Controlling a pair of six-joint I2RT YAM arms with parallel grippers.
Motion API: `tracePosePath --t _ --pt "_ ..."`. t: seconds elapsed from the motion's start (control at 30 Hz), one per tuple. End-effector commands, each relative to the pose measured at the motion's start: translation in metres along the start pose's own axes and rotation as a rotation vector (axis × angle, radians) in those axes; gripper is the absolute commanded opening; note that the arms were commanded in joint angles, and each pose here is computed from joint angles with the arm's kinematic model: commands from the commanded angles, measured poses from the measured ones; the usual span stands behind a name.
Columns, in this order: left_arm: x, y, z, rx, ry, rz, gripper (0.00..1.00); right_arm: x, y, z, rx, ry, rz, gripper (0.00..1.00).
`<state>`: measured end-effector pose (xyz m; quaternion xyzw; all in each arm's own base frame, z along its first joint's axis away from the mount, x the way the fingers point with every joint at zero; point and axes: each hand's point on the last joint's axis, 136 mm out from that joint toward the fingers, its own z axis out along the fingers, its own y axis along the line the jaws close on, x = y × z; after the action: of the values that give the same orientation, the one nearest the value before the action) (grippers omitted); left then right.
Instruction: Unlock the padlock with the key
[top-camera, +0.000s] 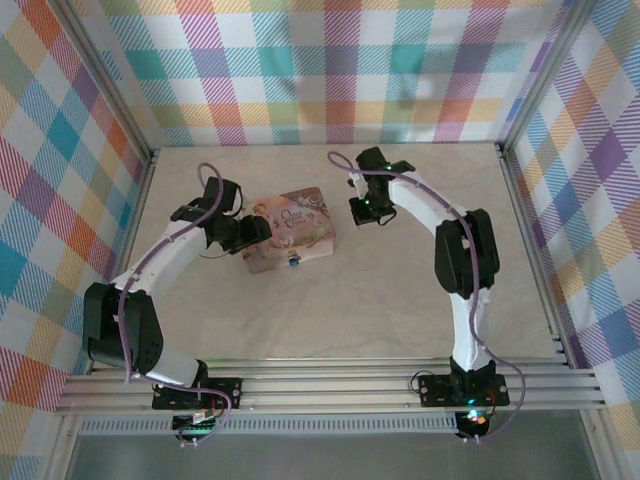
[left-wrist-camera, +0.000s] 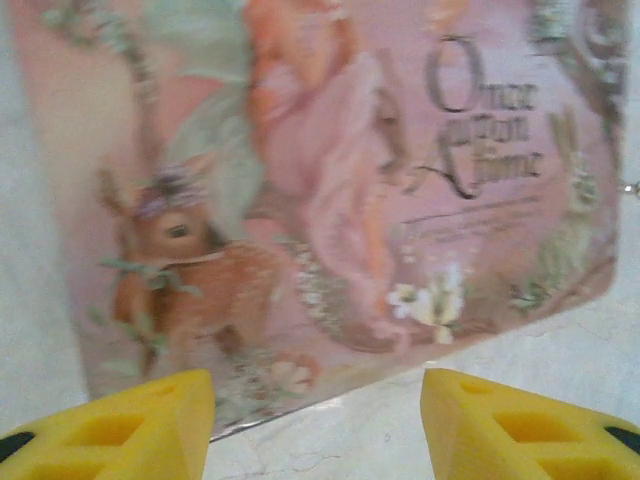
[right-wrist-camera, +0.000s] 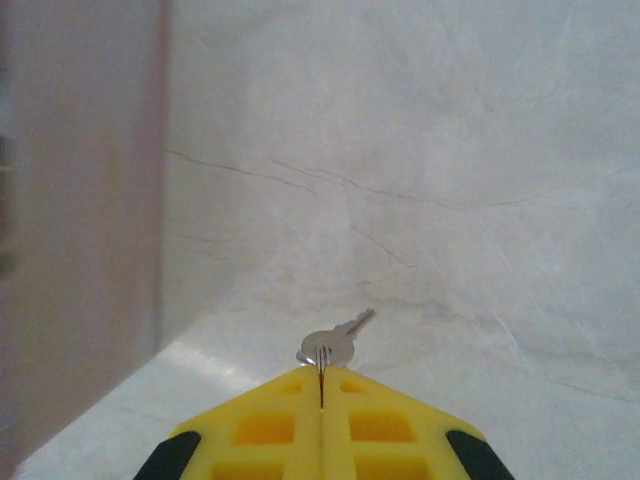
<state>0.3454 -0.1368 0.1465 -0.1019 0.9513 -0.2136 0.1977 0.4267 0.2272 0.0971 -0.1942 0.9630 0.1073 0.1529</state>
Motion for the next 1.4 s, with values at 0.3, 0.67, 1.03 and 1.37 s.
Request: tracePosePath --t 0.3,0.67,1.03,1.37 --pt "-0.004 -0.139 -0.061 0.344 -0.366 0.486 0.6 0.0 0.063 -0.11 -0.359 -0.166 0.001 0.0" --pt "0.007 -0.203 -0.057 0.499 -0.381 0.554 0.6 0.01 0.103 -0.195 -0.62 -0.275 0.044 0.0" --pt "0.024 -0.243 -0.059 0.662 -0.381 0.705 0.49 0.028 0.102 -0.209 -0.693 -0.229 0.135 0.0" --pt "0.031 -0.252 -0.051 0.698 -0.321 0.728 0.42 0.025 0.097 -0.215 -0.767 -0.237 0.199 0.0"
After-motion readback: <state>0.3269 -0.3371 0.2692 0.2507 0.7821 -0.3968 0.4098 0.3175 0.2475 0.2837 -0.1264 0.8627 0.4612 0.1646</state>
